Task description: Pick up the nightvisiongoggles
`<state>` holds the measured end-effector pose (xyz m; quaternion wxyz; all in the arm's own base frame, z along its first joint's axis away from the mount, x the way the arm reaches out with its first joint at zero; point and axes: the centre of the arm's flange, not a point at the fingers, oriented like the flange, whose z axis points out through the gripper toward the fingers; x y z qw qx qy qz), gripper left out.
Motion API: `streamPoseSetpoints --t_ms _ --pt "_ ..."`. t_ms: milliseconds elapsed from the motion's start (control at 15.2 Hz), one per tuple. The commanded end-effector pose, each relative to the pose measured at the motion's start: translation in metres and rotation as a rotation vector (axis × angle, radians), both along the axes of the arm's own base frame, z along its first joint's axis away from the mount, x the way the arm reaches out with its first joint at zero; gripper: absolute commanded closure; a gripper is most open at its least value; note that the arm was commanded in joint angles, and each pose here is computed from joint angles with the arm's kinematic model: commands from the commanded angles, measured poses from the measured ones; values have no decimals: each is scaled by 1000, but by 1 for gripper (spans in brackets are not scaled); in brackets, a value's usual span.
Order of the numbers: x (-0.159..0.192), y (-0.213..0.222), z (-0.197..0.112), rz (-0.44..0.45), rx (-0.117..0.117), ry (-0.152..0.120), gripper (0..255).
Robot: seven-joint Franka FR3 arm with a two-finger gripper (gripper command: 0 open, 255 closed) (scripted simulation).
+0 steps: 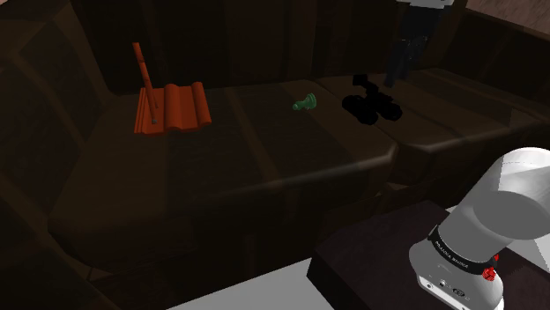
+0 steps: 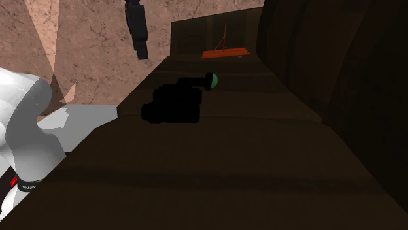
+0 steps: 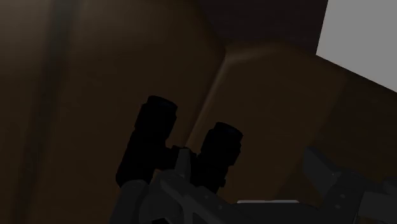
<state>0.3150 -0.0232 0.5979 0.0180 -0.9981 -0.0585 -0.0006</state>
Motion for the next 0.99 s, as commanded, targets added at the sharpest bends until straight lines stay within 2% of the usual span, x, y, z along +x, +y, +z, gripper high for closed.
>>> streamPoseSetpoints --t_ms 0,528,924 --pt "0 0 0 0 0 0 0" --pt "70 -56 -20 -432 -42 -57 0" --pt "70 -56 -52 -432 -42 -57 0"
